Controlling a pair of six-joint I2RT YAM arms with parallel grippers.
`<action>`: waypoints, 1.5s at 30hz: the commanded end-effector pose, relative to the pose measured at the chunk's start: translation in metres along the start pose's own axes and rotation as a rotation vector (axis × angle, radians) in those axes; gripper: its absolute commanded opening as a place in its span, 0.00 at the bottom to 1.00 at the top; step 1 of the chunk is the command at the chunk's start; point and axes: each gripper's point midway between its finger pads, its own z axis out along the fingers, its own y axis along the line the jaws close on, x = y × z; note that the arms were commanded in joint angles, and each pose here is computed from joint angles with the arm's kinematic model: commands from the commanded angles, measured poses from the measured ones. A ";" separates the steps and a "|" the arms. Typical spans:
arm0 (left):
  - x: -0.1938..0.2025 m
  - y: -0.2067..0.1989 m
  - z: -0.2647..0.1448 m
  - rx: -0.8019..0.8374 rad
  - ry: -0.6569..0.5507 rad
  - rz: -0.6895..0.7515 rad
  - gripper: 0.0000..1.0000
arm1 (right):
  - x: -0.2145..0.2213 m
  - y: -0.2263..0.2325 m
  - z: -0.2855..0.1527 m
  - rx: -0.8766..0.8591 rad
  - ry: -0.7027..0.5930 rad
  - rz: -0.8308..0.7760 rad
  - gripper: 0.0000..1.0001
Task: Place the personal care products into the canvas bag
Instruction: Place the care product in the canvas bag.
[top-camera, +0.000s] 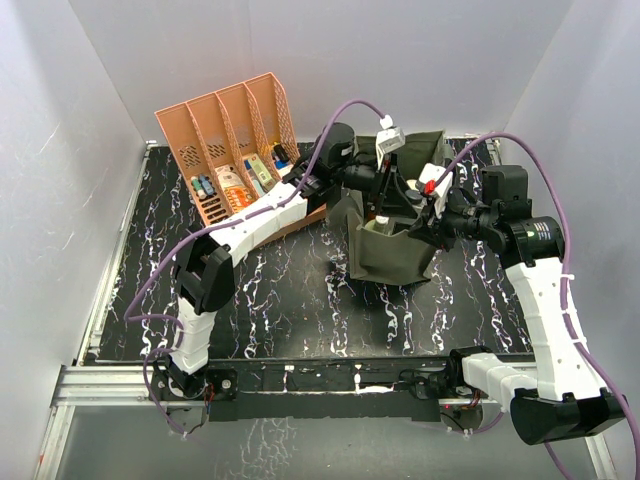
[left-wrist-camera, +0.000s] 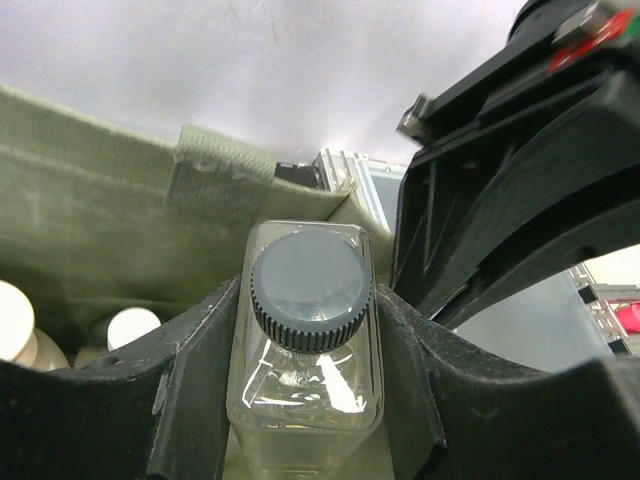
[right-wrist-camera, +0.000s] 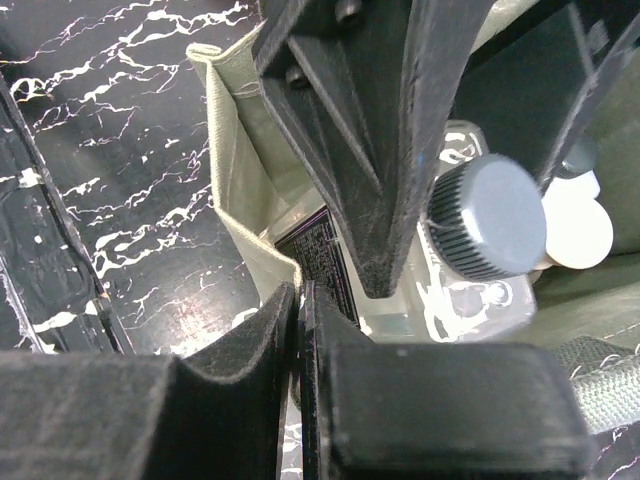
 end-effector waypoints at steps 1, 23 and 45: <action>-0.005 -0.052 -0.002 0.124 0.020 0.027 0.00 | -0.049 -0.014 -0.017 0.080 -0.133 -0.146 0.08; -0.081 -0.069 -0.037 0.042 -0.027 0.212 0.00 | -0.043 -0.004 -0.015 0.038 -0.137 -0.132 0.08; -0.166 -0.007 -0.117 -0.258 -0.209 0.257 0.00 | 0.046 0.016 0.010 -0.104 0.091 -0.106 0.08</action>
